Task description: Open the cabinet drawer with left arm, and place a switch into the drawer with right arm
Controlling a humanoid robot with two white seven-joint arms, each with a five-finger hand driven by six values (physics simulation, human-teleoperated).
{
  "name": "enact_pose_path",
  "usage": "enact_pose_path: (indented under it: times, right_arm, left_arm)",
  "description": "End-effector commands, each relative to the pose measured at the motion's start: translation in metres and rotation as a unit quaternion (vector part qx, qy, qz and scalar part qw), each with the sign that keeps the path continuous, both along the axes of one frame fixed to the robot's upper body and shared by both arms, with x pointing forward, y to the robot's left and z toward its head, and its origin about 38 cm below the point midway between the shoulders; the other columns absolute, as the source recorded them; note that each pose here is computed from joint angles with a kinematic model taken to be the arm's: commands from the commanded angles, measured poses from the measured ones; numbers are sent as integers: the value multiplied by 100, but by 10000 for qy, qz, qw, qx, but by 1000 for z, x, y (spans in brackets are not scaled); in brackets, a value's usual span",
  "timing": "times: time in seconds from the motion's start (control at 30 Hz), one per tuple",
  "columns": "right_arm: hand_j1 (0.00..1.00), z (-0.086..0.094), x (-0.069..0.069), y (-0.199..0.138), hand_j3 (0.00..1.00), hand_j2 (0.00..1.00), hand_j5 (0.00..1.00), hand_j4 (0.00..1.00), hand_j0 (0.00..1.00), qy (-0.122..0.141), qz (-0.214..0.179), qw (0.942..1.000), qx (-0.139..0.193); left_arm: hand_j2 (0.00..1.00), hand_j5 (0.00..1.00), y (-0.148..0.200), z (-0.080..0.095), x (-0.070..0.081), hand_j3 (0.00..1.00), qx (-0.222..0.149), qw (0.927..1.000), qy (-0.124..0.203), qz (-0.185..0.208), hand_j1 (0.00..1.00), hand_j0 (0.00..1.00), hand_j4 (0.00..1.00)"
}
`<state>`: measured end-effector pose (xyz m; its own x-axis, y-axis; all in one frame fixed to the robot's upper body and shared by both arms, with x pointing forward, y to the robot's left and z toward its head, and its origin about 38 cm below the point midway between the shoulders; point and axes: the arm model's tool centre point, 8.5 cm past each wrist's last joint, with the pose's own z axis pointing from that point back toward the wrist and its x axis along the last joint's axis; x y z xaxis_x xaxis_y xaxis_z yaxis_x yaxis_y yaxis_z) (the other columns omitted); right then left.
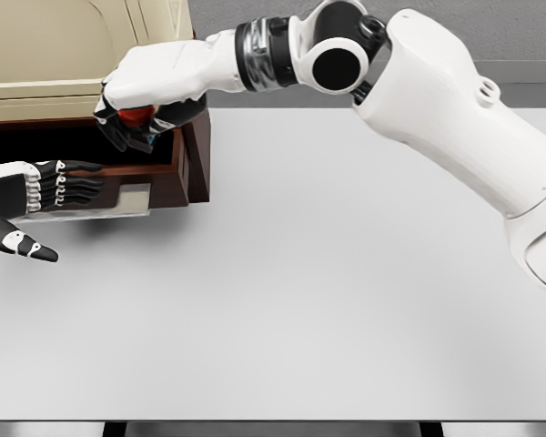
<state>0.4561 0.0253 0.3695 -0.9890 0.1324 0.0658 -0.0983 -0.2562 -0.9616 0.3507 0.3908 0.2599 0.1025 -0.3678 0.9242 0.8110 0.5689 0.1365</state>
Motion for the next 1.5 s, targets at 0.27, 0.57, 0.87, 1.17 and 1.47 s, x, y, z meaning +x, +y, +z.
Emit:
enact_pose_path:
  times: [0.27,0.57,0.87,1.17,1.47]
  right_arm:
    - [40,-5,11,10,40,40,40,40,40,146,-114,9998,6]
    - [44,-10,16,9,44,44,44,44,44,201,-191,9996,-40]
    - [100,-12,22,6,100,100,100,100,100,271,-393,9988,-58]
    - [100,1,-11,-4,100,100,100,100,100,-181,361,9992,-56]
    - [100,13,8,-211,100,100,100,100,100,-90,-880,9954,366]
  left_arm:
    - [100,100,-18,-88,-43,100,-41,9923,1213,-255,100,100,100]
    - [100,100,-25,-87,-39,100,-215,9925,1171,-289,100,100,100]
    - [100,100,-28,-84,-37,100,-297,9926,1145,-289,100,100,100]
    - [100,100,-29,-84,-37,100,-345,9923,1155,-290,100,100,100]
    - [100,100,-39,-70,-24,100,-590,9931,958,-339,100,100,100]
